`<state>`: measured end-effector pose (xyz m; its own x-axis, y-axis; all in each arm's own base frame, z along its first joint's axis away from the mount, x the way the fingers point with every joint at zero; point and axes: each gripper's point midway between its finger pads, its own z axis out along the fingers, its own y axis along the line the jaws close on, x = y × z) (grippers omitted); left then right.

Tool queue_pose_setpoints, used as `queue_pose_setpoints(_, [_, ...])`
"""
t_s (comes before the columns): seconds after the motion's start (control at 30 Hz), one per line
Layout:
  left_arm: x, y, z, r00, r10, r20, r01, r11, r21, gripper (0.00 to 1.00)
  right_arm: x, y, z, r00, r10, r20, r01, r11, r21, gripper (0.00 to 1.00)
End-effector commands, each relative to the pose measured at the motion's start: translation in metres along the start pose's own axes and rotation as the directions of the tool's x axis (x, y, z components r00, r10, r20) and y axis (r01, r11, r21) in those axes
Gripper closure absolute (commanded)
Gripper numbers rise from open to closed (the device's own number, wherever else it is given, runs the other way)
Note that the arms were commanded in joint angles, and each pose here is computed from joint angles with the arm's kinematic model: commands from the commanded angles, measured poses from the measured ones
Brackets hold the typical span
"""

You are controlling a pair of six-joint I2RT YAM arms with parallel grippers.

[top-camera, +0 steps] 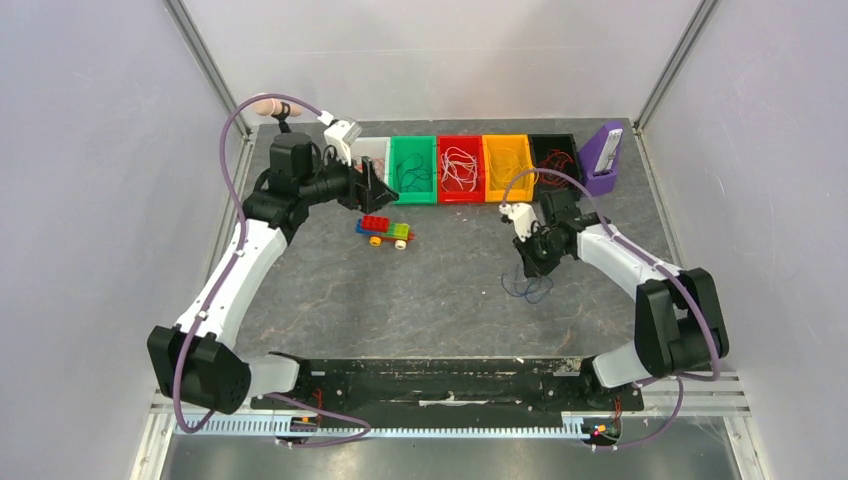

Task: Untangle the cables

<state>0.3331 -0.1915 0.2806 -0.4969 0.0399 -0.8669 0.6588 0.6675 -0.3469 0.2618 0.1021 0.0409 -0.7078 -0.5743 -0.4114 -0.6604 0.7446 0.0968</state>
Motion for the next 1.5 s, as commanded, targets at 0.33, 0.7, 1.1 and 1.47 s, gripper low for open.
queue_pose_setpoints(0.33, [0.047,-0.124,0.005,0.91,0.413,0.037,-0.366,0.758,0.539,0.21,-0.145,0.12,-0.133,0.612,-0.351,0.708,0.642,0.744,-0.185,1.0])
queue_pose_setpoints(0.7, [0.088,-0.162,0.047,0.89,0.455,0.024,-0.377,0.706,0.6,0.32,-0.156,0.177,-0.173,0.415,-0.43,0.802,0.786,0.614,-0.077,1.0])
queue_pose_setpoints(1.1, [0.075,-0.159,0.038,0.891,0.442,0.101,-0.425,0.735,0.528,0.98,-0.161,0.174,-0.173,0.387,-0.478,0.789,0.783,0.622,-0.008,0.91])
queue_pose_setpoints(1.47, [-0.008,0.009,0.089,0.978,0.204,0.052,-0.194,0.968,-0.157,0.98,-0.21,0.039,-0.186,0.59,-0.207,0.78,0.291,0.956,0.033,0.02])
